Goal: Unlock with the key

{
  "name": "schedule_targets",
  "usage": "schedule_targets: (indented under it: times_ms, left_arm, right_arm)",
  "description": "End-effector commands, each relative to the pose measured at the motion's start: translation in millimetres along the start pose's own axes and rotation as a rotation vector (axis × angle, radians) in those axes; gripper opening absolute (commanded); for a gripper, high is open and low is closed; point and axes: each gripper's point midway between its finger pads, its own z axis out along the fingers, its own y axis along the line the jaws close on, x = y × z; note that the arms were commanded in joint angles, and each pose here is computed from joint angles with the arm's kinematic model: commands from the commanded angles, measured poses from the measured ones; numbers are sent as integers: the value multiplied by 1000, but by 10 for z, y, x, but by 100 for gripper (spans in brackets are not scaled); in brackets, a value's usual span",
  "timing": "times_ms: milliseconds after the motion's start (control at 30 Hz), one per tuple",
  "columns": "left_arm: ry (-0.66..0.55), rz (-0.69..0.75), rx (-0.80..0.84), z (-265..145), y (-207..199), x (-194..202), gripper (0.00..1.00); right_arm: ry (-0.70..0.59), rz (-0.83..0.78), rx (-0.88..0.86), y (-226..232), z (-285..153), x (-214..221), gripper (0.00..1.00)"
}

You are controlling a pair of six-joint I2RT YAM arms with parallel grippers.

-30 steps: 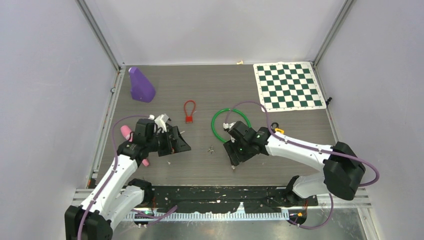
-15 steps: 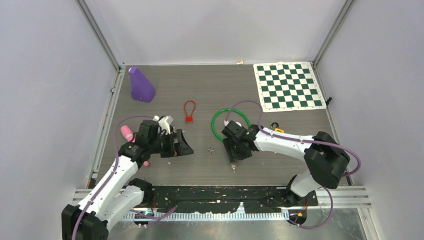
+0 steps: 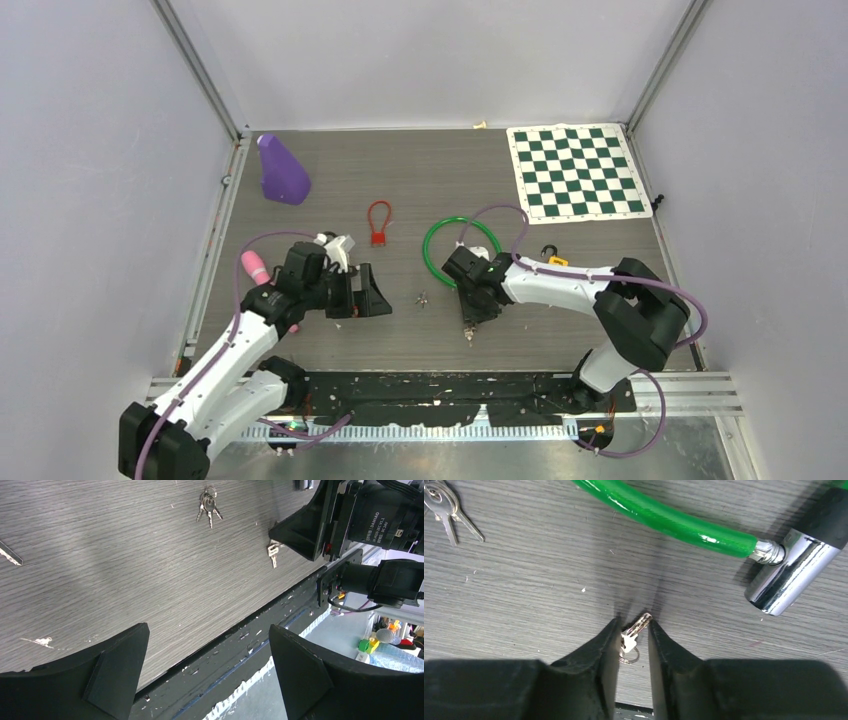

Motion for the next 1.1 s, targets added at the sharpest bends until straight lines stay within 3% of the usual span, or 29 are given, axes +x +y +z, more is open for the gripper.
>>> schedule_targets:
  times_ms: [0,33,267,667,767,833,900,967,1067]
  left_arm:
    - [-24,13,21,31,-77,-74,94]
    - [-24,12,25,37,-90,-77,94]
    - [-61,42,82,102,-245,-135,94]
    - [-319,170,335,372,-658,-428,94]
    - [-332,194,367,416,-752,-445,94]
    - [-313,183,377,435,-789,-443,94]
    - [-306,165,371,448,-777,-436,94]
    - [-299,150,351,455,-739,-423,93]
    - [-275,141,304,475,-651,-378,94]
  right_arm:
    - [33,10,40,-88,164,162,28]
    - [18,3,43,-70,147,121,22]
    - [-89,-2,-18,82,0,-110,6]
    - [-408,69,-229,268,-616,-574,5]
    - [-438,73,-241,227,-674,-565,5]
    - [-387,66,-199,158,-635,-481,6]
    - [-316,53,-156,118,-591,-381,14]
    - [-234,36,-135,112,-546,-263,33]
    - [-159,25,-118,101,-473,-128,42]
